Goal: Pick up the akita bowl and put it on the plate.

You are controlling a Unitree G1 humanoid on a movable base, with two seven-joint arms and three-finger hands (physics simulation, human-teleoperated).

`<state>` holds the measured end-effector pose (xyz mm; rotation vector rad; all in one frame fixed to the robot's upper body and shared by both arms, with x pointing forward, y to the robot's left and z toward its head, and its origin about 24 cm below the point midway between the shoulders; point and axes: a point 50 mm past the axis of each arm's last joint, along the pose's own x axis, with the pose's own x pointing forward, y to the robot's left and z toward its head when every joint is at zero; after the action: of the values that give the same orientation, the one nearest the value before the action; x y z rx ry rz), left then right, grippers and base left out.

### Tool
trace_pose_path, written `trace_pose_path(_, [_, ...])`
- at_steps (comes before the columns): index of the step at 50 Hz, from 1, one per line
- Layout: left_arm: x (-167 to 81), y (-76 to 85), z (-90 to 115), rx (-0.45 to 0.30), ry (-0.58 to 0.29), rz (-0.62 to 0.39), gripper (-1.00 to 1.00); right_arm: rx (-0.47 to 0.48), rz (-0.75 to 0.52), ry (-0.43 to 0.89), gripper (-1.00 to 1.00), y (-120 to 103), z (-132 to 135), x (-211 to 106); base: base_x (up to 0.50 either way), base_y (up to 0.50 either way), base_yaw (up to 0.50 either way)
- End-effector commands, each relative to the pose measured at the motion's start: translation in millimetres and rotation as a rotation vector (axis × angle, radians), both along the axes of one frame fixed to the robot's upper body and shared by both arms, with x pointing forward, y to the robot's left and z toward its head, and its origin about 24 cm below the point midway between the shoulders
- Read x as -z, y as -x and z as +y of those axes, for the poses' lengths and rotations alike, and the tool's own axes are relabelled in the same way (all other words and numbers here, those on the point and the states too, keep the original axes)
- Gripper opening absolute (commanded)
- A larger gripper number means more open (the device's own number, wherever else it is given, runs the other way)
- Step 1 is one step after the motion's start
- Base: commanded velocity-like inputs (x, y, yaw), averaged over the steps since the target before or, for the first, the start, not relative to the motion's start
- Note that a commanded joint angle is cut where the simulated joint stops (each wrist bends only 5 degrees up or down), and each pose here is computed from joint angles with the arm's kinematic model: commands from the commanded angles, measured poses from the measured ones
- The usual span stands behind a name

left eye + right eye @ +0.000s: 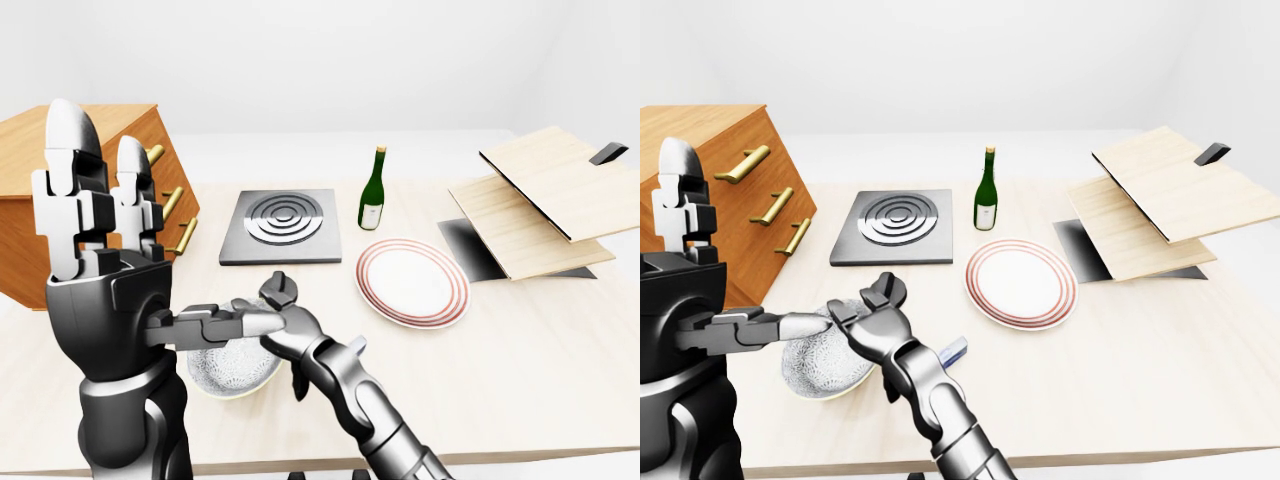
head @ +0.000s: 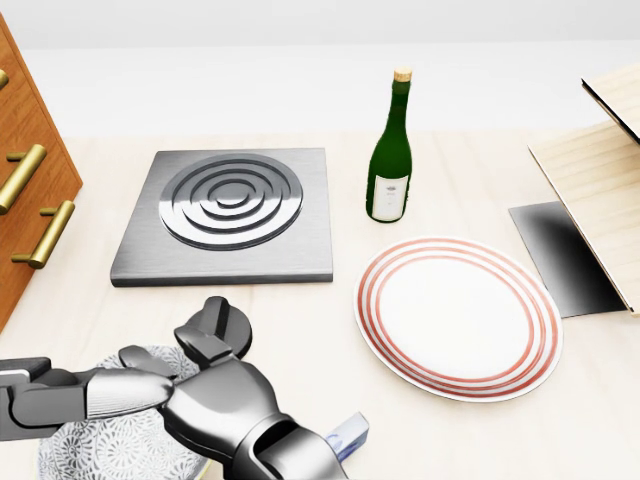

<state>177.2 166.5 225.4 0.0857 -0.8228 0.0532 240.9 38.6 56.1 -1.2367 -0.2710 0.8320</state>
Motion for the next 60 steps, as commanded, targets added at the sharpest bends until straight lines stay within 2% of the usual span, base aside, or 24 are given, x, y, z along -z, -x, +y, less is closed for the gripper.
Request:
trace_pose_path(1, [0.6,0.1,0.5,0.002,0.010,0.002,1.00,-0.063,0.015,-0.012,1.00,20.9,15.1,-0.7,0.00,0.00,0.00])
trace_pose_path(8, [1.4,0.7,0.5,0.003,0.009,0.007,1.00,-0.145,0.006,-0.058,1.00,37.4,30.7,-18.9,0.00,0.00,0.00])
trace_pose_path(12, [0.3,2.0,-0.2,0.006,0.008,0.000,1.00,-0.160,0.005,-0.054,1.00,42.6,33.1,-14.7,0.00,0.00,0.00])
trace_pose_path(19, [-0.9,2.8,-0.4,0.004,0.009,-0.007,1.00,-0.147,0.024,-0.026,1.00,42.8,32.7,3.0,0.00,0.00,0.00])
trace_pose_path(28, [-1.0,4.9,1.5,-0.002,0.012,-0.009,1.00,-0.090,0.038,0.029,1.00,29.9,25.4,24.1,0.00,0.00,0.00])
trace_pose_path(37, [-0.6,5.5,2.5,-0.006,0.012,-0.007,1.00,-0.076,0.045,0.041,1.00,28.9,24.8,30.5,0.00,0.00,0.00])
trace_pose_path(57, [-0.9,6.5,3.3,-0.008,0.009,-0.009,1.00,-0.082,0.063,0.049,1.00,45.7,31.9,56.1,0.00,0.00,0.00])
trace_pose_path(59, [-0.8,6.5,3.7,-0.009,0.010,-0.008,1.00,-0.081,0.066,0.047,0.34,45.8,31.2,55.8,0.00,0.00,0.00])
trace_pose_path(60, [-1.0,6.9,4.1,-0.010,0.009,-0.010,1.00,-0.079,0.072,0.046,-0.59,45.9,29.7,55.1,0.00,0.00,0.00])
